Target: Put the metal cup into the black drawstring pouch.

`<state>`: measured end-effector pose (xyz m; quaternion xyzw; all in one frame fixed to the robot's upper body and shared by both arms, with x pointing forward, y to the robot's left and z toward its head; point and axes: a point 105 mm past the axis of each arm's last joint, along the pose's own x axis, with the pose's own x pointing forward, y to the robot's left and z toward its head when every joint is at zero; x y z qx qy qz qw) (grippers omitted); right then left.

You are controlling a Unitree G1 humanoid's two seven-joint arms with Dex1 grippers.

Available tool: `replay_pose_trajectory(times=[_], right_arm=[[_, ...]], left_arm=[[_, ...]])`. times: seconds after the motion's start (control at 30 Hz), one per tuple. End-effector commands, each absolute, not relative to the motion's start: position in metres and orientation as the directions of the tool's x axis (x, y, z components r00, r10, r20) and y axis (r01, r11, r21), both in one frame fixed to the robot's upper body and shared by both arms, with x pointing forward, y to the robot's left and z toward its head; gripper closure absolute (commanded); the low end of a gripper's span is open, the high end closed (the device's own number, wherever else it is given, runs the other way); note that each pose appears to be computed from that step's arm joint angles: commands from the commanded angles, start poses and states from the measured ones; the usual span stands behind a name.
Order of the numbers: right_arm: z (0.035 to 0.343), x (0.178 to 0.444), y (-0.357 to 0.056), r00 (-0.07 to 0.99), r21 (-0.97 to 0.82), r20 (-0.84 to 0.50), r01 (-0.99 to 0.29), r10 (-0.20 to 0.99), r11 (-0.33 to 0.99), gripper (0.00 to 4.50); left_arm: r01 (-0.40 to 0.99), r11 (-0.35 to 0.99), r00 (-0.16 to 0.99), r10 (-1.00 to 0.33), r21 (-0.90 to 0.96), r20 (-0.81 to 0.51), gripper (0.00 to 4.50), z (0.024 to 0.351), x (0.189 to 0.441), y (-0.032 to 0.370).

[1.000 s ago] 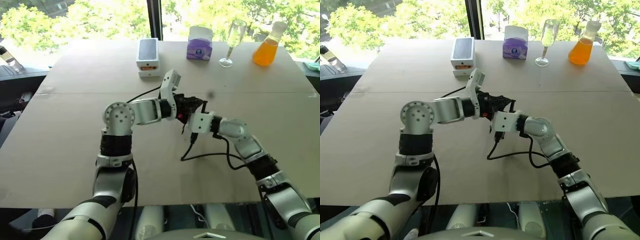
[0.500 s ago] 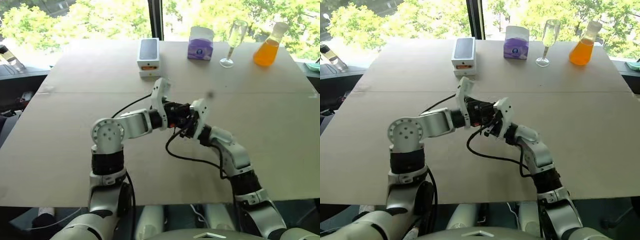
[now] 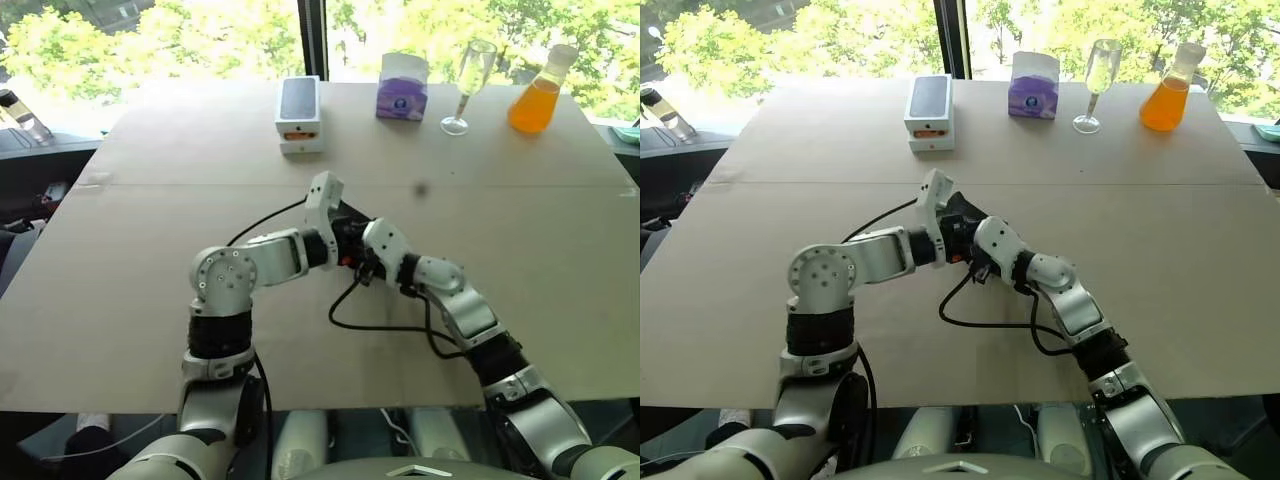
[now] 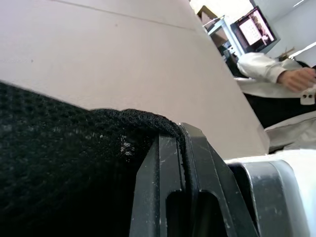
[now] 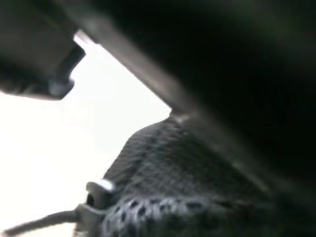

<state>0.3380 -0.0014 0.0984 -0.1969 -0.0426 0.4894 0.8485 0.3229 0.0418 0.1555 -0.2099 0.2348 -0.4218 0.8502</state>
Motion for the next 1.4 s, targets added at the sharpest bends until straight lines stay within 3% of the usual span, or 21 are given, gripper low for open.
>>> replay_pose_trajectory(times=[0.03, 0.07, 0.3, 0.47, 0.6, 0.7, 0.8, 0.93, 0.97, 1.0, 1.3, 1.4], right_arm=[[0.118, 0.341, -0.005, 0.526, -0.449, -0.088, -0.779, 0.846, 0.438, 1.41], [0.119, 0.338, -0.010, 0.515, -0.443, -0.105, -0.790, 0.851, 0.424, 0.85], [0.136, 0.320, -0.045, 0.494, -0.409, -0.161, -0.821, 0.854, 0.397, 0.85], [0.157, 0.319, -0.056, 0.518, -0.306, -0.104, -0.829, 0.849, 0.468, 0.85], [0.139, 0.333, -0.054, 0.581, -0.490, -0.205, -0.757, 0.788, 0.431, 0.85], [0.135, 0.335, -0.046, 0.579, -0.515, -0.204, -0.750, 0.790, 0.416, 0.85], [0.131, 0.339, -0.044, 0.589, -0.467, -0.199, -0.759, 0.783, 0.453, 1.60], [0.132, 0.338, -0.046, 0.598, -0.491, -0.192, -0.745, 0.778, 0.452, 3.28], [0.133, 0.339, -0.047, 0.608, -0.500, -0.187, -0.735, 0.772, 0.458, 3.95], [0.135, 0.340, -0.048, 0.618, -0.507, -0.180, -0.725, 0.765, 0.466, 4.14], [0.152, 0.340, -0.079, 0.675, -0.598, -0.151, -0.644, 0.722, 0.477, 4.14], [0.151, 0.339, -0.092, 0.712, -0.584, -0.168, -0.629, 0.682, 0.512, 2.91]], left_arm=[[0.636, 0.533, 0.550, -0.820, -0.558, -0.158, 4.50, 0.162, 0.328, 0.040], [0.627, 0.537, 0.560, -0.814, -0.564, -0.153, 4.50, 0.161, 0.331, 0.041], [0.556, 0.549, 0.616, -0.776, -0.624, -0.133, 4.50, 0.158, 0.351, 0.049], [0.550, 0.547, 0.612, -0.778, -0.631, -0.140, 4.50, 0.159, 0.358, 0.046], [0.628, 0.503, 0.556, -0.824, -0.594, -0.110, 4.50, 0.172, 0.355, 0.030], [0.665, 0.521, 0.553, -0.825, -0.535, -0.117, 4.50, 0.175, 0.356, 0.026], [0.704, 0.529, 0.542, -0.832, -0.473, -0.123, 4.50, 0.177, 0.355, 0.024], [0.713, 0.532, 0.539, -0.832, -0.457, -0.129, 4.50, 0.175, 0.353, 0.025], [0.713, 0.533, 0.539, -0.832, -0.455, -0.130, 4.50, 0.174, 0.352, 0.026], [0.712, 0.536, 0.541, -0.831, -0.455, -0.131, 4.50, 0.173, 0.352, 0.026], [0.696, 0.557, 0.560, -0.816, -0.452, -0.143, 4.50, 0.170, 0.354, 0.027], [0.700, 0.557, 0.564, -0.815, -0.446, -0.132, 4.50, 0.172, 0.357, 0.023]])
